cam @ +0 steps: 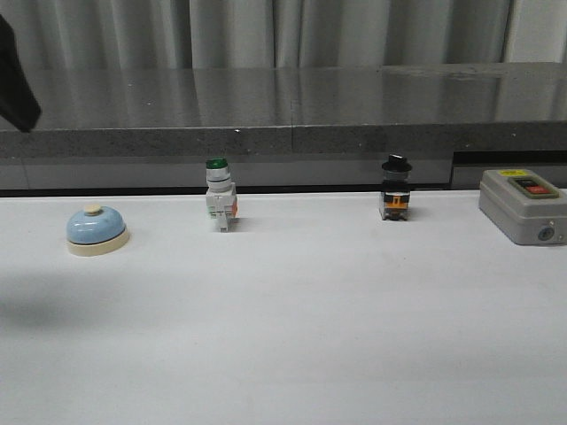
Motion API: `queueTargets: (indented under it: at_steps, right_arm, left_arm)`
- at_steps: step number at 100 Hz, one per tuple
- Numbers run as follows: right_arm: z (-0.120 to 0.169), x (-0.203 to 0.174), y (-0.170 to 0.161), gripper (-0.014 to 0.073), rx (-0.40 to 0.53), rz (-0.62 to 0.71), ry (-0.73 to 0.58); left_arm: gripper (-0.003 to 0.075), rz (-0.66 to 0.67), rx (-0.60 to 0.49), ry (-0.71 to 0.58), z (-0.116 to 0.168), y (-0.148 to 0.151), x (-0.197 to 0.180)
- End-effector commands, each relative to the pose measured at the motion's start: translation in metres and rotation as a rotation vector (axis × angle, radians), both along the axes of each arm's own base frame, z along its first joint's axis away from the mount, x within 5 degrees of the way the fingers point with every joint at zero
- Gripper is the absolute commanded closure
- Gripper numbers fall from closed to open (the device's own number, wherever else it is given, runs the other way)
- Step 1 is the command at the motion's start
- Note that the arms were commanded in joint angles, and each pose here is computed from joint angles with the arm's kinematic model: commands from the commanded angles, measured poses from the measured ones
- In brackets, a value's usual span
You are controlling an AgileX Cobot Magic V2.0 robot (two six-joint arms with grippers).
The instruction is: Place and press bell with both arms
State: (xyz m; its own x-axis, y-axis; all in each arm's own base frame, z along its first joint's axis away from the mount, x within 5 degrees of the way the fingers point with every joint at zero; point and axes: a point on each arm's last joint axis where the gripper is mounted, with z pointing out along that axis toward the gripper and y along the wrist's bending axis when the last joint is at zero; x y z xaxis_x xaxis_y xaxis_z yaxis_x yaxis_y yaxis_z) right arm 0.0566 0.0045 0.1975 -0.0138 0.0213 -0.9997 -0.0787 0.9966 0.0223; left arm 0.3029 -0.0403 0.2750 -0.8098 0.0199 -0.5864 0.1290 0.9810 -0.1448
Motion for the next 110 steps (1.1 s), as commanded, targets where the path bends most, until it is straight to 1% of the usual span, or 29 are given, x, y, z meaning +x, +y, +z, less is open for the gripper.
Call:
queueTargets:
  at_steps: [1,20,33,58,76,110]
  right_arm:
    - [0.013,-0.002,0.000,0.0655,-0.003,0.000,-0.116]
    - [0.013,-0.002,0.000,0.0655,-0.003,0.000,-0.116]
    - [0.013,-0.002,0.000,0.0655,-0.003,0.000,-0.116]
    - [0.013,-0.002,0.000,0.0655,-0.003,0.000,-0.116]
    - [0.013,-0.002,0.000,0.0655,-0.003,0.000,-0.116]
    - [0.013,-0.002,0.000,0.0655,-0.003,0.000,-0.116]
  left_arm:
    - [0.0082,0.008,-0.018,-0.093,0.013,-0.004,0.019]
    - [0.0082,0.000,-0.012,-0.054,-0.005,-0.010,0.054]
    - [0.0082,-0.035,0.000,-0.050,-0.012,-0.019,0.070]
    - [0.0082,-0.061,0.009,0.004,-0.038,-0.031,0.096]
    - [0.0082,-0.065,0.016,0.051,-0.059,-0.033,0.106]
    - [0.0082,-0.085,0.037,0.113,-0.089,-0.034,0.112]
